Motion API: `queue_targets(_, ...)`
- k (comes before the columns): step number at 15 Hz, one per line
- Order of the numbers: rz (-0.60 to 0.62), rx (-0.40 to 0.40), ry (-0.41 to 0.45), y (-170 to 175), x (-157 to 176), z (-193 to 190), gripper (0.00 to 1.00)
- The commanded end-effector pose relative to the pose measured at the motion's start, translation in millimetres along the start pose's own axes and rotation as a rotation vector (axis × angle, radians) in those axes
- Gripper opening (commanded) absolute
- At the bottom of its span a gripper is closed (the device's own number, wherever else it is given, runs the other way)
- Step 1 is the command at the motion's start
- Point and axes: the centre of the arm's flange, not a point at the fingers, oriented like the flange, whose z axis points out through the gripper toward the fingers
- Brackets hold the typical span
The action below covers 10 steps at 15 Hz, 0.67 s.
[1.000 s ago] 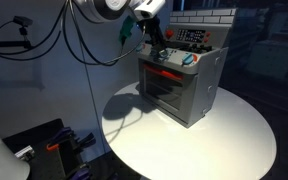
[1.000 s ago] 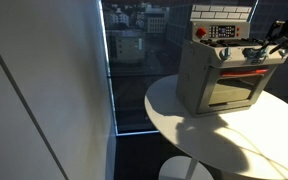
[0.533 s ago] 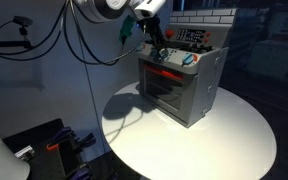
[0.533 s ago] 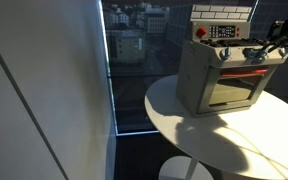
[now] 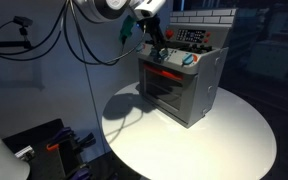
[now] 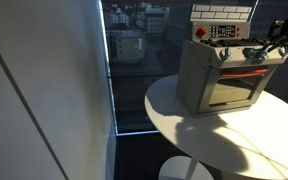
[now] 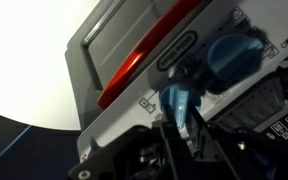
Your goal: Turn the third knob from the left on the stove to the right
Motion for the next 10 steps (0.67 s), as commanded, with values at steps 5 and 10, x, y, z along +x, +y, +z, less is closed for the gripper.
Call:
queue_targets(5,0.020,0.000,0.014,0.0,7.0,1.5,0.02)
queue_targets(10,0.080,-0.001,0.006,2.8,8.0,-1.4,0.02)
